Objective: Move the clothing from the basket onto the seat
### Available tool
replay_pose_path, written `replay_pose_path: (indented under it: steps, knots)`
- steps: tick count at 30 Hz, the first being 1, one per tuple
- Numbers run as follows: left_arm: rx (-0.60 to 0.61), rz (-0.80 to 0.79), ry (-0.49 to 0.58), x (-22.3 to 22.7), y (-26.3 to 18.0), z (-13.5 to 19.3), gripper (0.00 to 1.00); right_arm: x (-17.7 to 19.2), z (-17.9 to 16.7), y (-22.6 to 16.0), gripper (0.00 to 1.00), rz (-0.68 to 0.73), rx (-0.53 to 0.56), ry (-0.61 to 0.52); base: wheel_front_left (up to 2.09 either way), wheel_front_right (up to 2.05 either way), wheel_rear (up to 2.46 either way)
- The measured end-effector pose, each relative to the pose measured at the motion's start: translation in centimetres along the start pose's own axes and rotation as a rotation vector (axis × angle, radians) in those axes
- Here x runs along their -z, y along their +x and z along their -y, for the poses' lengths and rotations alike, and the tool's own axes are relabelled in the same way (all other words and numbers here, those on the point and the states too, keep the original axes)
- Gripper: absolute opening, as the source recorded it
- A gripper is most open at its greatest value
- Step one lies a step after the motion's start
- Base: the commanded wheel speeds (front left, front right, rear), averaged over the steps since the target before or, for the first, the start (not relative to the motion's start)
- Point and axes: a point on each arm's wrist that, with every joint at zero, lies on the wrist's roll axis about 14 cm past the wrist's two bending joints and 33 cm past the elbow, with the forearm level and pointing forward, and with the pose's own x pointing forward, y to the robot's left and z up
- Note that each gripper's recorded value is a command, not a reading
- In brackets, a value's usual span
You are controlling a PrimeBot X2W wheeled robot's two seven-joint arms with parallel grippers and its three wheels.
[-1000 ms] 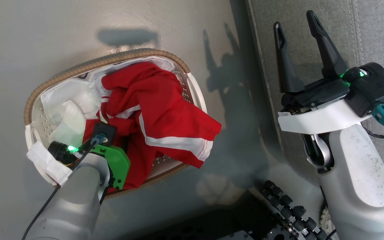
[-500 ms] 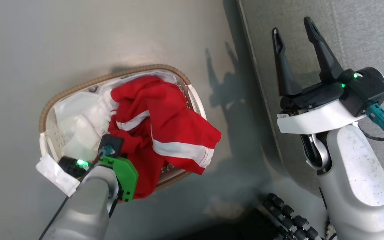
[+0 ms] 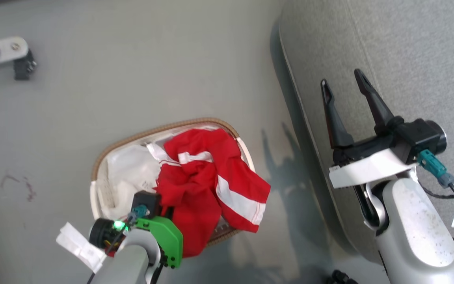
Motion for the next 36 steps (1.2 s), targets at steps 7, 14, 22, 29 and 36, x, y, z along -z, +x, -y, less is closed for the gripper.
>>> replay_pose_path:
  steps: [7, 14, 22, 29, 36]
  knots:
    - [-0.04, 0.172, 0.004, -4.1, -3.4, 0.8, 0.0, -2.2, -0.8, -2.3, 1.0, 0.032, -0.002, 0.017, 0.0, 0.0, 0.0]
    - [-0.078, 0.377, 0.019, -9.1, -7.2, 1.2, 0.0, -4.0, -2.1, -4.3, 1.0, 0.064, -0.025, 0.029, 0.0, 0.0, 0.0]
    - [-0.084, 0.633, 0.048, -15.7, -12.1, 2.3, 0.0, -5.5, -3.7, -6.2, 1.0, 0.094, -0.061, 0.033, 0.0, 0.0, 0.0]
    - [-0.059, 0.826, 0.041, -20.1, -16.6, 4.0, 0.0, -5.7, -5.3, -8.1, 1.0, 0.093, -0.099, 0.039, 0.0, 0.0, 0.0]
    - [-0.013, 0.985, 0.065, -23.4, -20.8, 6.3, 0.0, -5.5, -7.2, -9.8, 1.0, 0.084, -0.151, 0.036, 0.0, 0.0, 0.0]
